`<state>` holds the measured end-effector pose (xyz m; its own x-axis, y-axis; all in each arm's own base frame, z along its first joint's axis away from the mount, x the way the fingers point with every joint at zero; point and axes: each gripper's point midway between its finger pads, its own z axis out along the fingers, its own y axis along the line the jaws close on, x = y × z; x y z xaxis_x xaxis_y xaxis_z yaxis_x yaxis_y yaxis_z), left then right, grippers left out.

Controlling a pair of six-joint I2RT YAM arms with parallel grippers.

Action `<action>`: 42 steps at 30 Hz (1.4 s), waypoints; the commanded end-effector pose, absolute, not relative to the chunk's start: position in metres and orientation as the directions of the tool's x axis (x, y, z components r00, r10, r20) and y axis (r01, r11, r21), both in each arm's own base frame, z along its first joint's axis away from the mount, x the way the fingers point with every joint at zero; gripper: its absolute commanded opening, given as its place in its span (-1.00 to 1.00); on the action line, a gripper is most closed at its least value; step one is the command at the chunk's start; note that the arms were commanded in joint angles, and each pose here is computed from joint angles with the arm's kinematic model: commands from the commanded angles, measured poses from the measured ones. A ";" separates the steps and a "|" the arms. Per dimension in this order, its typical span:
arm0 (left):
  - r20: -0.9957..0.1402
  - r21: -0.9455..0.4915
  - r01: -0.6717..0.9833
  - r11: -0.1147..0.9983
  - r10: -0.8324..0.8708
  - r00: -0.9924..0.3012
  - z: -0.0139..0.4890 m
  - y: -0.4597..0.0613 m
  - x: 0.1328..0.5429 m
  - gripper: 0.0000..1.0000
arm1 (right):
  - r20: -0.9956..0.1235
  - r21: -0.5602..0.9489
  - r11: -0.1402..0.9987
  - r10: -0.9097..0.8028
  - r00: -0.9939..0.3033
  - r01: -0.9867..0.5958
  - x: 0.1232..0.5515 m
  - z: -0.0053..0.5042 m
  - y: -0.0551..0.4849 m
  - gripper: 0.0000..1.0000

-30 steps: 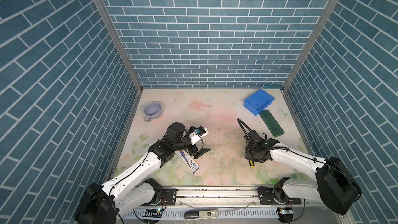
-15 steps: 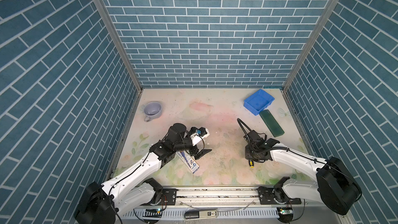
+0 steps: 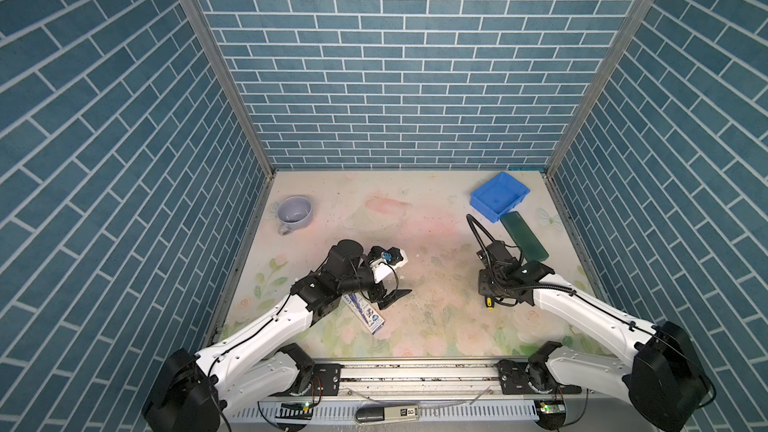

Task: Put the screwdriver in the bin
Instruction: Pick up the screwdriver from the bottom-right of the table, then place the screwdriver into the bin.

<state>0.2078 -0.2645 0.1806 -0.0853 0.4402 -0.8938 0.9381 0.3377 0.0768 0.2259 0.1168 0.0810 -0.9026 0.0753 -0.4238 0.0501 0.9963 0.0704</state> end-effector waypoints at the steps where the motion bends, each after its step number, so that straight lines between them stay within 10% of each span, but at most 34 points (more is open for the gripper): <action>1: -0.912 0.111 0.919 0.377 0.407 -0.056 0.200 -0.274 0.221 0.99 | -0.493 0.060 0.997 0.072 -0.867 0.049 0.244 0.111 0.110 -1.00; 42: -0.982 0.083 0.864 0.497 0.189 -0.014 0.218 -0.374 0.322 0.99 | -0.817 0.227 0.969 0.247 -0.521 0.103 0.476 0.215 0.064 -1.00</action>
